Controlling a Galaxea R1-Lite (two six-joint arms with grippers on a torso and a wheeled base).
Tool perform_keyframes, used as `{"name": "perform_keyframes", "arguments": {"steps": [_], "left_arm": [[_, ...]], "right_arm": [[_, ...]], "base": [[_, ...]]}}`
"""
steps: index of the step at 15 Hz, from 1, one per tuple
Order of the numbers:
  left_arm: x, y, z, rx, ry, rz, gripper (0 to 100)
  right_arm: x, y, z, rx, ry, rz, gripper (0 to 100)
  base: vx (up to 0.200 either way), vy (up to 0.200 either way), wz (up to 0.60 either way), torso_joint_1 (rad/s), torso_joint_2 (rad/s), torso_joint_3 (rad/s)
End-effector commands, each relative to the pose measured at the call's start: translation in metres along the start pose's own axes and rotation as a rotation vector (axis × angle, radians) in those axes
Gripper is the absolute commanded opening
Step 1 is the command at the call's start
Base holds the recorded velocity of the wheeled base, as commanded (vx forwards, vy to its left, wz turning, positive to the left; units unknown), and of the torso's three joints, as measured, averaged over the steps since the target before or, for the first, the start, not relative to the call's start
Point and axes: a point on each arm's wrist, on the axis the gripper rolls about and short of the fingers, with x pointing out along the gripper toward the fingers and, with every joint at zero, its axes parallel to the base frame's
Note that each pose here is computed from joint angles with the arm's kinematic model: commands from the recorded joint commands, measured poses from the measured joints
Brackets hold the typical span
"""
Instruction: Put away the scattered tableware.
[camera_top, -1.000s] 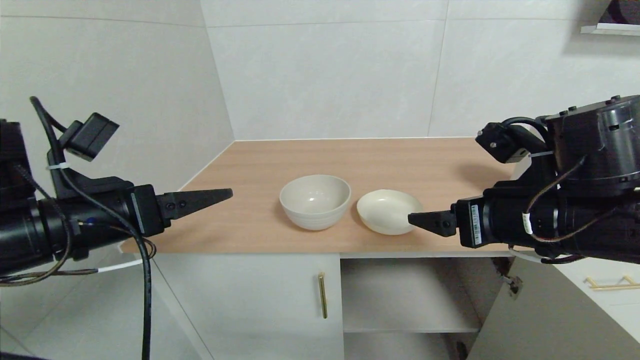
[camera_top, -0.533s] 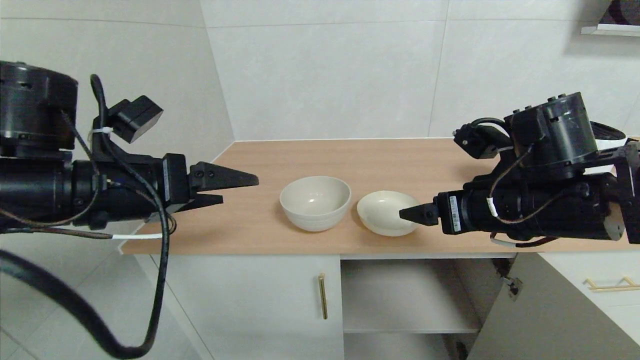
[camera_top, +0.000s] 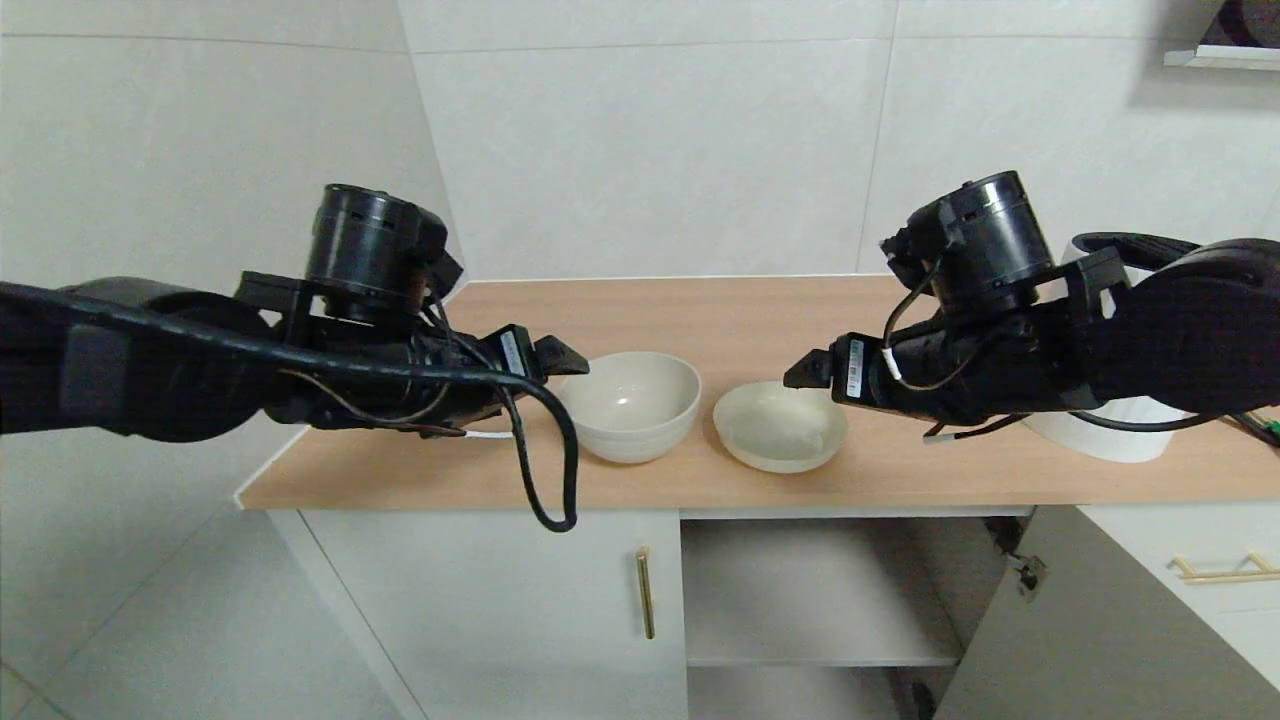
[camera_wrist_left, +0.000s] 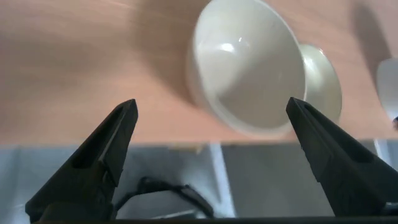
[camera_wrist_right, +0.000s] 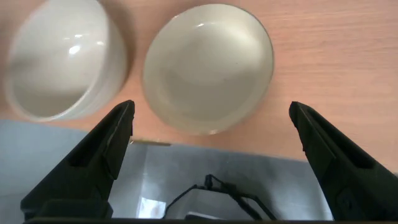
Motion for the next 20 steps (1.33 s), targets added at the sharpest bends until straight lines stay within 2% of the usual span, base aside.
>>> {"name": "perform_keyframes", "arguments": {"steps": [1,5,6,10,11,20], "left_arm": [[0.029,0.003,-0.008,0.002,0.038,0.022,100],[0.049,0.007,-0.011,-0.005,0.01,0.043,100],[0.051,0.008,-0.01,-0.02,0.0,0.049,100],[0.057,0.01,-0.013,-0.03,0.01,0.054,100],[0.057,0.009,-0.013,-0.029,0.01,0.053,0],[0.043,0.006,-0.009,-0.03,-0.011,0.036,0]], "right_arm": [[0.022,-0.001,-0.008,-0.006,0.036,-0.029,100],[0.03,-0.009,-0.006,0.007,0.037,-0.052,100],[0.03,-0.009,-0.006,0.008,0.034,-0.051,100],[0.028,-0.009,-0.005,0.01,0.028,-0.051,100],[0.028,-0.009,-0.005,0.01,0.027,-0.051,100],[0.037,-0.01,-0.005,0.01,0.027,-0.067,100]], "base": [[0.0,0.0,0.0,0.0,0.0,0.0],[0.0,0.0,0.0,0.0,0.0,0.0],[0.0,0.0,0.0,0.0,0.0,0.0],[0.0,0.0,0.0,0.0,0.0,0.0],[0.0,0.0,0.0,0.0,0.0,0.0],[0.0,0.0,0.0,0.0,0.0,0.0]]}}
